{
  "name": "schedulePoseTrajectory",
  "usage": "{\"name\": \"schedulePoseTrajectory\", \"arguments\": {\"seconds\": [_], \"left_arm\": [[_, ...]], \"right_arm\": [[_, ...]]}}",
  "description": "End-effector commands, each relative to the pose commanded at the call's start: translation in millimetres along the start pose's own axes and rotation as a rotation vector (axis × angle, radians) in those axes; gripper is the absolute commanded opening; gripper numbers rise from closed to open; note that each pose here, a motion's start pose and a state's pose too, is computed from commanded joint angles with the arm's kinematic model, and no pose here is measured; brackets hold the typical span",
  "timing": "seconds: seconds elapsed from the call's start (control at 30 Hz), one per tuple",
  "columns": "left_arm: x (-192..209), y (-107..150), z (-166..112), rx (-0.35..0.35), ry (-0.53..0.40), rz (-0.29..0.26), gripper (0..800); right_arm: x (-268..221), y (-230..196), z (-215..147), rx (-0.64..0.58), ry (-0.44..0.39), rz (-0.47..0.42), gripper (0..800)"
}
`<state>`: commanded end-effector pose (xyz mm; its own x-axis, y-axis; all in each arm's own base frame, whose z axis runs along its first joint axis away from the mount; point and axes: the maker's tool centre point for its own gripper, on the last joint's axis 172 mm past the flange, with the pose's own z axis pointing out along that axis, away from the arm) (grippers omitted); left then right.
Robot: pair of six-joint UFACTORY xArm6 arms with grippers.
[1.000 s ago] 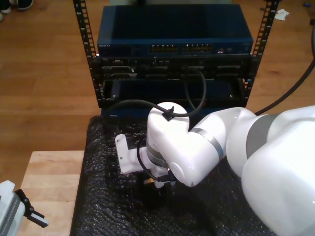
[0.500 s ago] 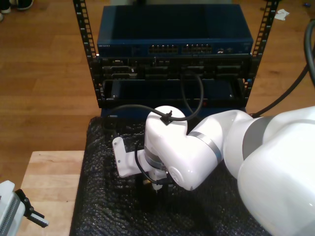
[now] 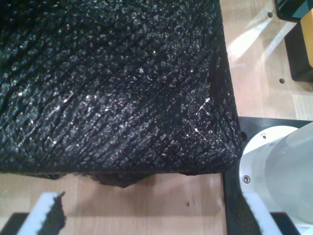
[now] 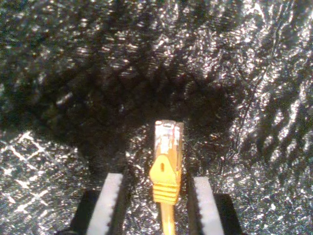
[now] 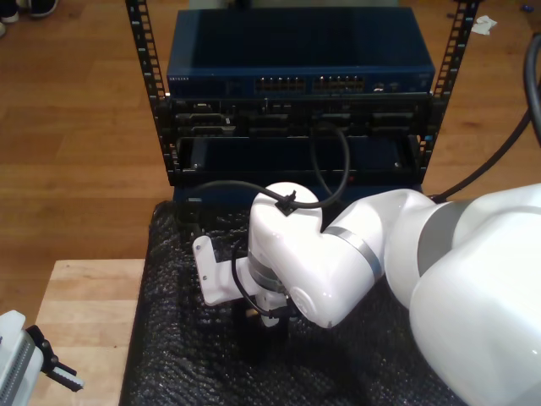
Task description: Grab the cable and plug it in
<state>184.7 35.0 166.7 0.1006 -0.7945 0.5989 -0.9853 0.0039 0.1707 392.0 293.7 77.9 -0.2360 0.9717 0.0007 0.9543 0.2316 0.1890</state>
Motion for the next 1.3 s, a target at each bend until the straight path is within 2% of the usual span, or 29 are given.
{"name": "schedulePoseTrajectory", "arguments": {"seconds": [0.97, 1.3], "left_arm": [[0.0, 0.0, 0.0, 0.0, 0.0, 0.0, 800], [0.0, 0.0, 0.0, 0.0, 0.0, 0.0, 800]], "right_arm": [[-4.7, -5.8, 0.0, 0.004, -0.006, -0.003, 281], [-3.5, -4.4, -2.8, -0.002, -0.003, -0.004, 202]]}}
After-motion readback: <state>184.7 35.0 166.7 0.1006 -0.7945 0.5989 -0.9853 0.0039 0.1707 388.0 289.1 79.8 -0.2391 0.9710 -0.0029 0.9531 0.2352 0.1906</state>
